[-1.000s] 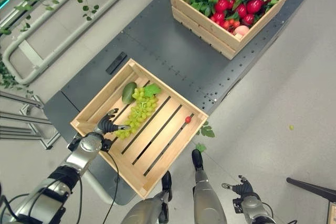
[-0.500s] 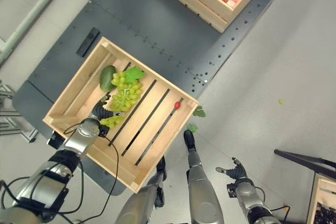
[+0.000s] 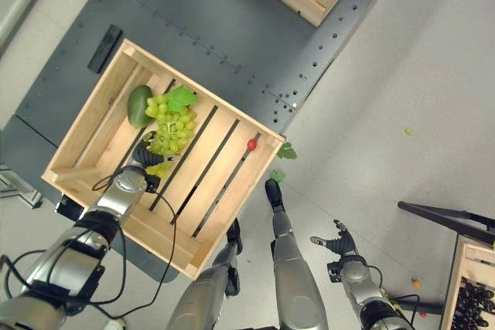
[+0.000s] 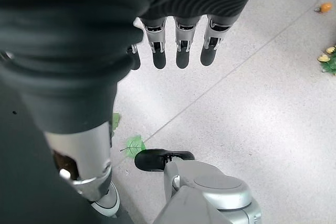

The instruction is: Pick up the fruits from the basket on one side to the basket on the other side

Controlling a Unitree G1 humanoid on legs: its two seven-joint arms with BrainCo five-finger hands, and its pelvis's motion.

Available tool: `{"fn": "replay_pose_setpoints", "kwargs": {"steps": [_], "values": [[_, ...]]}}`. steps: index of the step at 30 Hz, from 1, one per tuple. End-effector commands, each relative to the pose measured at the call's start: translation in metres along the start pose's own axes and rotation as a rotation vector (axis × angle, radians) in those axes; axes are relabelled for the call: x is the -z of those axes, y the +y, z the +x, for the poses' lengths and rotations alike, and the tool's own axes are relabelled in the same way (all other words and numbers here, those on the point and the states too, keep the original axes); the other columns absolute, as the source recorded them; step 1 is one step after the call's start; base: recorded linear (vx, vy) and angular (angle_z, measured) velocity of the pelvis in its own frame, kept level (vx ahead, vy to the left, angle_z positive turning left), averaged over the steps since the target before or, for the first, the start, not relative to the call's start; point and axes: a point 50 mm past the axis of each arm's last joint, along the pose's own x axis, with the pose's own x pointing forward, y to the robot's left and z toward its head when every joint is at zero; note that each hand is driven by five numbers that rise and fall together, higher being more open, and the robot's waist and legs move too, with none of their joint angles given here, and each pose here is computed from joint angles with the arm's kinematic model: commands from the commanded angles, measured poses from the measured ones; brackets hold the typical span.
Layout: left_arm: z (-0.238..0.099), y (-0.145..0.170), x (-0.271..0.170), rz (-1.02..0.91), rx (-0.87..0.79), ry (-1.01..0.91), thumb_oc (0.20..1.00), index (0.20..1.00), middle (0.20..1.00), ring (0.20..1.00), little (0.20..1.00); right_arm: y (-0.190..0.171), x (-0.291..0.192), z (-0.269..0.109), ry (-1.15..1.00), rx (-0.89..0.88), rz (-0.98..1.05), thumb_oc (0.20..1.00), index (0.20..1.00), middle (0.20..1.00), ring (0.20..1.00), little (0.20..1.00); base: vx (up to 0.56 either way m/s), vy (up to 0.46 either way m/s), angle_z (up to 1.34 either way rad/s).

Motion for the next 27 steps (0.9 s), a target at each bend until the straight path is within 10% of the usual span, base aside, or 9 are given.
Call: {"fn": "replay_pose_setpoints", "kwargs": {"steps": [1,27], "values": [[0.009,0.016,-0.013,0.015,-0.058,-0.006,1.000,1.000,1.000,1.000,1.000,0.004,0.006,-0.005,-0.014,-0.003,0.019,1.000,1.000,1.000,1.000,1.000,0.00,0.000,0.00],[0.004,-0.007,0.008,0.295,-0.086,0.094,1.000,1.000,1.000,1.000,1.000,0.015,-0.016,-0.013,-0.154,-0.017,0.075,1.000,1.000,1.000,1.000,1.000,0.00,-0.001,-0.01]]}}
